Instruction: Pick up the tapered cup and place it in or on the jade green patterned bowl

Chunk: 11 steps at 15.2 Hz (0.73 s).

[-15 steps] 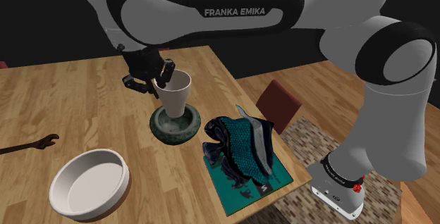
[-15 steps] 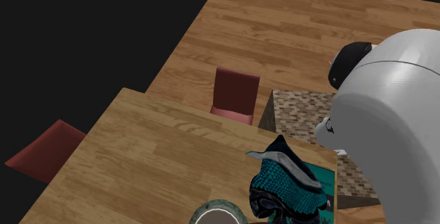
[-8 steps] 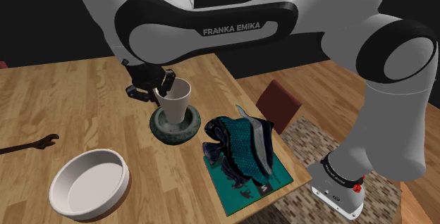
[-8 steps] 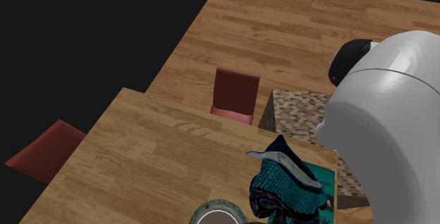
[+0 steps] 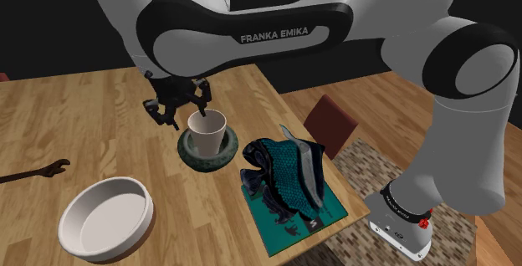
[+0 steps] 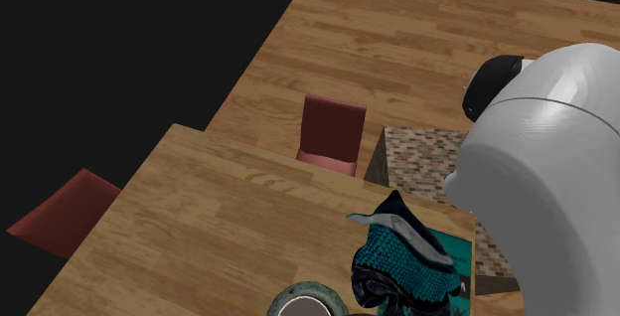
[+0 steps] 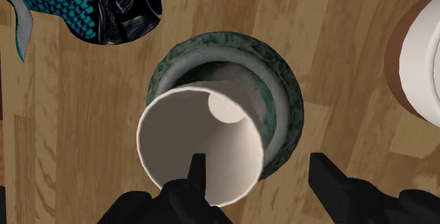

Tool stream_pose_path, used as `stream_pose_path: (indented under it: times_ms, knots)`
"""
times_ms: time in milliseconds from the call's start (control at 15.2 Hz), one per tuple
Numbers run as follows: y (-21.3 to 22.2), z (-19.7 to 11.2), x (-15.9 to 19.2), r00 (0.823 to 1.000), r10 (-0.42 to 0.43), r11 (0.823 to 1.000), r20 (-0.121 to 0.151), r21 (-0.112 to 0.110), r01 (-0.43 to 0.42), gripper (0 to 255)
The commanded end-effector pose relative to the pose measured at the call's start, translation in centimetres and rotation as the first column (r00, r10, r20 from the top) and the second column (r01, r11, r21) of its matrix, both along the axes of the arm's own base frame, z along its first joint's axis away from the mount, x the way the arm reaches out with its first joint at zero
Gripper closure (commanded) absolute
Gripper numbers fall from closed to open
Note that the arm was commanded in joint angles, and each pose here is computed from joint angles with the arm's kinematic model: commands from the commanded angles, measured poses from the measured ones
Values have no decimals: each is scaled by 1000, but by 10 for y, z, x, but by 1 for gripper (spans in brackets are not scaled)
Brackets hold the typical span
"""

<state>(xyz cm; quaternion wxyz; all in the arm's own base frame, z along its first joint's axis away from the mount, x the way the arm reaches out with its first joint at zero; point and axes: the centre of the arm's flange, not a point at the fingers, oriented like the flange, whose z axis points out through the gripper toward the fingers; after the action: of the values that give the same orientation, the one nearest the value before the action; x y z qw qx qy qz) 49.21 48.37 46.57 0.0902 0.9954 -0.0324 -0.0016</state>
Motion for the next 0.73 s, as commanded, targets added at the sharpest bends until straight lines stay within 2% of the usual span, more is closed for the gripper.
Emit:
stream_pose_path:
  times_ms: [0, 198, 462, 660]
  knots:
    - [0, 0, 0, 1000, 0, 1000, 0, 0, 0, 0]
    - [0, 0, 0, 1000, 0, 1000, 0, 0, 0, 0]
    - [9, 49, 0, 1000, 0, 1000, 0, 0, 0, 0]
    - [9, 49, 0, 1000, 0, 1000, 0, 0, 0, 0]
